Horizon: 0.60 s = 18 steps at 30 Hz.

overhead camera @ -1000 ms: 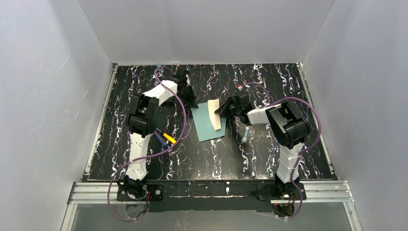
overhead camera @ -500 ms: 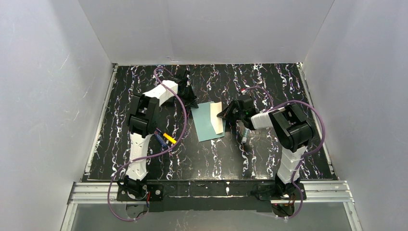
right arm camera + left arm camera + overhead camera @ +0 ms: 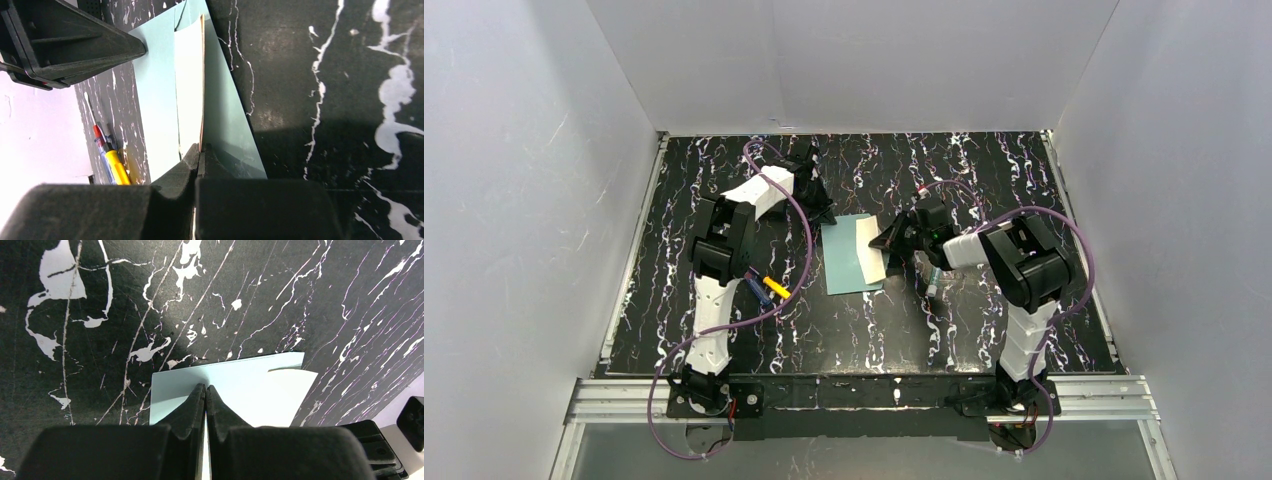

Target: Place the letter into the envelope and seal it

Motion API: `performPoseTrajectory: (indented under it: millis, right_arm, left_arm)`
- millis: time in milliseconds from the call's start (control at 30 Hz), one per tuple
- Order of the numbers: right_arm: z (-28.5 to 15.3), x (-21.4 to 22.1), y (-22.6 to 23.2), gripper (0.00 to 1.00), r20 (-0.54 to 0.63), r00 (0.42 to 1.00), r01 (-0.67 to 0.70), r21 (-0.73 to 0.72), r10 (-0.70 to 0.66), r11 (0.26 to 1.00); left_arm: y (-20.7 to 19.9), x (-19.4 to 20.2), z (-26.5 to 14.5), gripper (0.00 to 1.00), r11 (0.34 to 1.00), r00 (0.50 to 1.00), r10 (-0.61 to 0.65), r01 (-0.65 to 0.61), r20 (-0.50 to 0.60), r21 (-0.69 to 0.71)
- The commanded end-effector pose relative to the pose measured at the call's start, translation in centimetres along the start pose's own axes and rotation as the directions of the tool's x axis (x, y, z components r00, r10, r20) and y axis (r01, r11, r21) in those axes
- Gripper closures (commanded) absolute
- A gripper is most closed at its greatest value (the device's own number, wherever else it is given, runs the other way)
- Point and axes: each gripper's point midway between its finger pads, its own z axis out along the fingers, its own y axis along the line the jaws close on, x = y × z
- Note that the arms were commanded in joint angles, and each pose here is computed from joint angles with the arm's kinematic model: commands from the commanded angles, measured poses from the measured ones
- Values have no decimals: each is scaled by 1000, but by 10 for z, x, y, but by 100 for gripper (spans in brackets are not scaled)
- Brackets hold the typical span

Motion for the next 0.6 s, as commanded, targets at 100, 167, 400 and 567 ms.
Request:
performPoseTrajectory:
  millis: [100,167,400,567]
  right_arm:
    - [17,8,-2,99,-41,999,21,10,-21,1000]
    - [21,4,-2,99,-27,999,17,16,-16,1000]
    - [23,2,-11,99,-7,1000,12,50,-12,999]
    - [27,2,-13,99,-11,1000,5,56,-4,998]
  left_arm:
    - [34,23,16,92,994,997,5,-13,-74,-106]
    - [22,24,7,78,998,997,25,-29,-77,-50]
    - [-8,10,-48,30,985,985,171,-171,-22,29]
    - [22,29,-69,27,986,989,144,-147,-44,-82]
